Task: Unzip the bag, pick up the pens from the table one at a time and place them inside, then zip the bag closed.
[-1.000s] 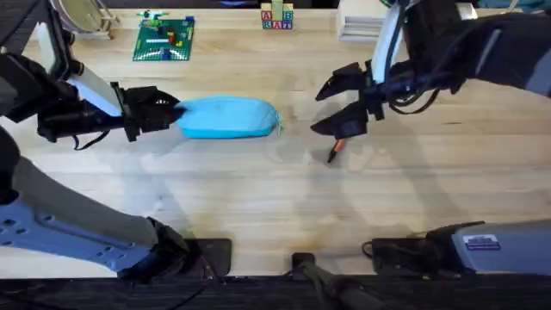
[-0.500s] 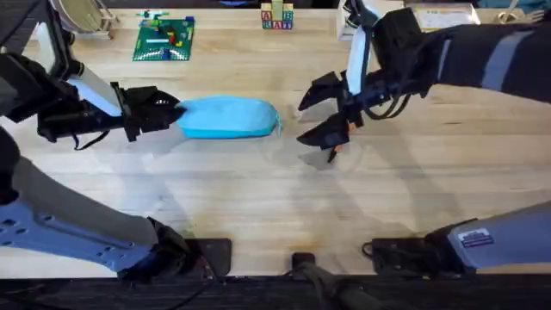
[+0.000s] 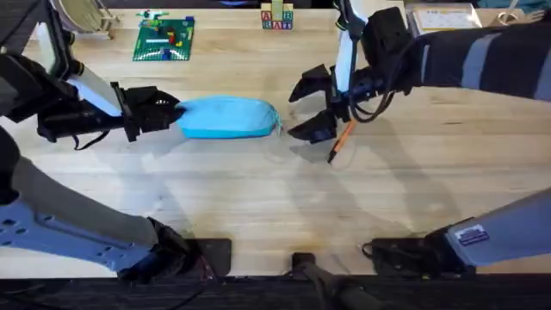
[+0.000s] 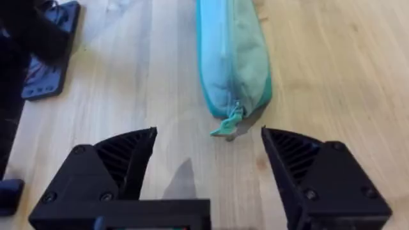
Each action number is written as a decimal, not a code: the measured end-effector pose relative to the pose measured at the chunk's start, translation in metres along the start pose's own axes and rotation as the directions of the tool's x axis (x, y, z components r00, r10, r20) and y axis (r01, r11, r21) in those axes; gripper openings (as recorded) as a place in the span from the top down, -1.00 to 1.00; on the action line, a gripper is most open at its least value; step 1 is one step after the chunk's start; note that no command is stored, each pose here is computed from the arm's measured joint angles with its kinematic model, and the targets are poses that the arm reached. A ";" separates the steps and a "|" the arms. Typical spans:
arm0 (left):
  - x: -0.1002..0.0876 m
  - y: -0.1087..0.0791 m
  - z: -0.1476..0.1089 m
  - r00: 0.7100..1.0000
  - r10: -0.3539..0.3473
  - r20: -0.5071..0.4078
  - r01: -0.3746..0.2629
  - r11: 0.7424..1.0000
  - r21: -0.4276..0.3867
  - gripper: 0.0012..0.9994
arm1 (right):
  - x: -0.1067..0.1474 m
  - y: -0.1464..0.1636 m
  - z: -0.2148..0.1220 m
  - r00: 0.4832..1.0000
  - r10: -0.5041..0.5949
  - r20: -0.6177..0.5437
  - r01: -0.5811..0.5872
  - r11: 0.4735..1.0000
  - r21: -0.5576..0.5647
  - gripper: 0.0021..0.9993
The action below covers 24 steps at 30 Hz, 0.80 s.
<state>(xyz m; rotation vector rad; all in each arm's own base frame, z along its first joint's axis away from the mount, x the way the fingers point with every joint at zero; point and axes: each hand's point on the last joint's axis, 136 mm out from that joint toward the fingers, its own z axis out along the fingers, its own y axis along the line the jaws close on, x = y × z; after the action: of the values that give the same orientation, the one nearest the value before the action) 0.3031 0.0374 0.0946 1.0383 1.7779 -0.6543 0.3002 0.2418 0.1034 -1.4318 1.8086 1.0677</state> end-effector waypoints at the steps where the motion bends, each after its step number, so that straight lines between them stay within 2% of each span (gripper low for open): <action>1: 0.000 0.000 0.000 1.000 0.000 0.000 0.000 1.000 0.000 0.92 | -0.001 -0.002 0.001 1.000 -0.002 0.004 0.002 1.000 0.005 -0.99; 7: 0.000 0.000 0.000 1.000 0.000 0.000 0.000 1.000 0.000 0.92 | 0.009 -0.008 0.009 0.998 0.063 -0.010 -0.063 0.998 0.002 -1.00; 17: 0.000 0.000 0.000 1.000 0.000 0.000 0.000 1.000 0.000 0.92 | 0.006 0.000 0.023 0.999 0.039 -0.018 -0.040 0.999 -0.029 -1.00; 24: 0.000 0.000 0.000 1.000 0.000 0.000 0.000 1.000 0.000 0.92 | 0.014 -0.007 0.030 0.997 0.078 -0.021 -0.079 0.996 -0.029 -0.99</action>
<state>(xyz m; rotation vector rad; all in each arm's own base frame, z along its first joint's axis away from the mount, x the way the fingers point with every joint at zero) 0.3031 0.0374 0.0946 1.0383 1.7779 -0.6543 0.3026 0.2603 0.0746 -1.4036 1.8838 1.1283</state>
